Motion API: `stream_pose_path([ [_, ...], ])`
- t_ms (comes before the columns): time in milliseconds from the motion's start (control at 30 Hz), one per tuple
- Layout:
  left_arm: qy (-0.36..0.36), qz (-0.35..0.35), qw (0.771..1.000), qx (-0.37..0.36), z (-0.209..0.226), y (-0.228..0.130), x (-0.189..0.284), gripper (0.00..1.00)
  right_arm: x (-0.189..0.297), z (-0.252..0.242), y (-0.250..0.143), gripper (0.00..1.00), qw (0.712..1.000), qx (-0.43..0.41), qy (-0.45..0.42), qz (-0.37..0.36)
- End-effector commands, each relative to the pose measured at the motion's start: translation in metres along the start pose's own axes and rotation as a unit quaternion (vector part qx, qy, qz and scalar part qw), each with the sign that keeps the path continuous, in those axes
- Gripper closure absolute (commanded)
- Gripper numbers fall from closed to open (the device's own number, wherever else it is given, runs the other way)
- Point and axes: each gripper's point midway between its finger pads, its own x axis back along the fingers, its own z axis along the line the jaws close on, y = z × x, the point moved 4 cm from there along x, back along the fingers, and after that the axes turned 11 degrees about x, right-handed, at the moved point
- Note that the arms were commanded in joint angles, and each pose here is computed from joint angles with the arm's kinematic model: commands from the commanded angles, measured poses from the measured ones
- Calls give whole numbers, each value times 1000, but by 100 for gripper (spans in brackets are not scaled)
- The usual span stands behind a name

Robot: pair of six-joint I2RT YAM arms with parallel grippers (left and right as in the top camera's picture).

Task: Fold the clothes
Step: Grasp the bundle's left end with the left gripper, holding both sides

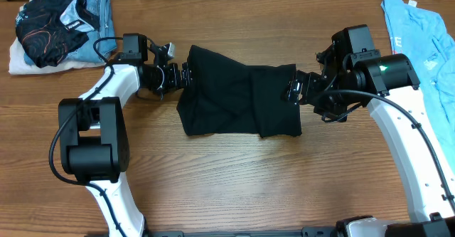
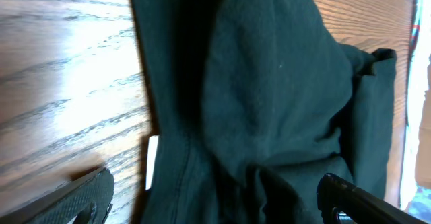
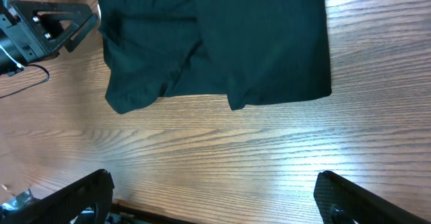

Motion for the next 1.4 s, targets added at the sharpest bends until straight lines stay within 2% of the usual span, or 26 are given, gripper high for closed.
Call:
stream_pose_path([
  [0, 13, 52, 998, 32, 24, -22, -28, 0, 6, 3, 2, 0, 1000, 7, -1, -13],
  [233, 25, 98, 994, 44, 30, -44, -51, 0, 6, 3, 2, 0, 1000, 7, -1, -13],
  [433, 15, 114, 992, 56, 27, -51, -52, 0, 6, 3, 2, 0, 1000, 7, -1, -13],
  [767, 25, 138, 990, 31, 17, -66, -61, 2, 6, 3, 2, 0, 1000, 7, -1, -13],
  [867, 37, 134, 990, 26, 17, -66, -64, 13, 6, 3, 1, 0, 1000, 6, -2, -11],
  [967, 64, 127, 989, 32, 22, -65, -65, 34, 6, 3, 1, 0, 1000, 6, -2, -9],
  [1033, 81, 121, 988, 46, 26, -64, -65, 37, 6, 3, 0, 0, 1000, 6, -2, -9],
  [1100, 85, 119, 988, 48, 28, -63, -64, 53, 6, 3, 0, 0, 1000, 6, -2, -9],
  [1200, 88, 117, 988, 53, 31, -61, -62, 95, 6, 3, 0, 0, 1000, 6, -2, -9],
  [1367, 138, 113, 980, 87, 53, -59, -47, 96, 6, 2, 0, 0, 1000, 5, -3, -8],
])
